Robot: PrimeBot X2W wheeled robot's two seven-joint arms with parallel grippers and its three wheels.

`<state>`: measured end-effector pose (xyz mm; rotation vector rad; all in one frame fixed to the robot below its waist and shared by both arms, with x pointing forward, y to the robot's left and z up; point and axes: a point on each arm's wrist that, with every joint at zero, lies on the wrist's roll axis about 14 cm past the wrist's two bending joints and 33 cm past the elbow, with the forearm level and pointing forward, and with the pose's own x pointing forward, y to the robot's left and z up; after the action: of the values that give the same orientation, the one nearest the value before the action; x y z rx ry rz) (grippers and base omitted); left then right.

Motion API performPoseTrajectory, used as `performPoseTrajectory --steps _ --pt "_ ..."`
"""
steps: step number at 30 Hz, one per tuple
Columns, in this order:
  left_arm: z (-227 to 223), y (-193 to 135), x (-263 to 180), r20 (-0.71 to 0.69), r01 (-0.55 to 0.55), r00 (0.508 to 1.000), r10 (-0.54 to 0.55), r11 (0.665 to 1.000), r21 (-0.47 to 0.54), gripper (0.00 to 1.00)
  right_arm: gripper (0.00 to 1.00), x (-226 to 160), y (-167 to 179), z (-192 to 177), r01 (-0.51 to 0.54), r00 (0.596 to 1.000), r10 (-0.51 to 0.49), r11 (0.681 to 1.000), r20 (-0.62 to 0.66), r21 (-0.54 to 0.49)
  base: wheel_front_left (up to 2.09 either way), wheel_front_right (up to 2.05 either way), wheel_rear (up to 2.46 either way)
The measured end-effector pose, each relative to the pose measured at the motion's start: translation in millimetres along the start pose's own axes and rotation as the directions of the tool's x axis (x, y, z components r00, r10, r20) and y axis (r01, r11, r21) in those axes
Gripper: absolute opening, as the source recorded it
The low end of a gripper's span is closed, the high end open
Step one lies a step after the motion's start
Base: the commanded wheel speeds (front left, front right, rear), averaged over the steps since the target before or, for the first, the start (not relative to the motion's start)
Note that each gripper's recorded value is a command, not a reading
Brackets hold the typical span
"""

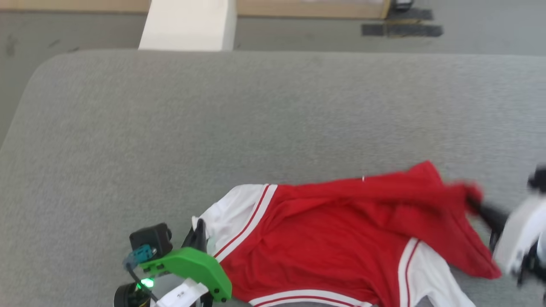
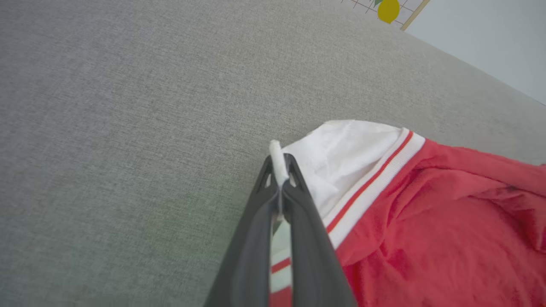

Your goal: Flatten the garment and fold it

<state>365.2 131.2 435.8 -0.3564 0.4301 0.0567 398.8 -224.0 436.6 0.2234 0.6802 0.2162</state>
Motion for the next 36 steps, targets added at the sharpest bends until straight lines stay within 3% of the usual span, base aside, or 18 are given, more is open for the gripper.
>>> performPoseTrajectory --steps 5,8,15,17,22,26,32,36 --pt "0.7 -5.5 -10.8 0.005 0.027 1.0 -0.027 1.0 -0.014 0.0 0.0 -46.3 1.6 -68.2 0.045 0.995 -0.029 0.986 -0.099 0.16 0.0 0.0 0.0" --pt "8.8 -8.4 -17.1 0.042 0.043 0.998 -0.039 0.995 -0.09 0.0 0.0 -66.0 9.1 -93.1 0.056 0.99 -0.026 0.976 -0.142 0.209 0.0 0.0 0.0" --pt "29.8 -31.3 -22.0 0.108 0.174 0.982 -0.155 0.965 -0.197 0.0 0.0 -83.5 25.3 -70.5 0.004 0.997 0.012 0.976 -0.072 0.216 0.0 0.0 0.0" --pt "96.3 -68.1 5.6 0.202 0.327 0.934 -0.296 0.933 -0.147 0.0 0.0 -77.8 23.6 17.6 -0.031 0.999 0.03 0.999 0.029 0.029 0.0 0.0 0.0" --pt "163.2 -93.6 41.3 0.256 0.382 0.897 -0.359 0.923 -0.042 0.0 0.0 -65.2 16.7 98.0 -0.01 0.995 0.019 0.995 0.095 -0.101 0.0 0.0 0.0" --pt "222.4 -119.3 69.7 0.309 0.378 0.87 -0.383 0.922 0.081 0.0 0.0 -49.9 14.8 160.7 0.006 0.988 0.017 0.99 0.156 -0.143 0.0 0.0 0.0" --pt "319.1 -148.8 101.0 0.456 0.325 0.815 -0.359 0.933 0.154 0.0 0.0 -22.8 16.7 250.7 0.064 0.962 -0.003 0.975 0.274 -0.214 0.0 0.0 0.0" --pt "364.4 -163.4 109.7 0.552 0.302 0.757 -0.349 0.937 0.178 0.0 0.0 -2.0 23.0 286.9 0.078 0.945 0.006 0.968 0.328 -0.241 0.0 0.0 0.0"
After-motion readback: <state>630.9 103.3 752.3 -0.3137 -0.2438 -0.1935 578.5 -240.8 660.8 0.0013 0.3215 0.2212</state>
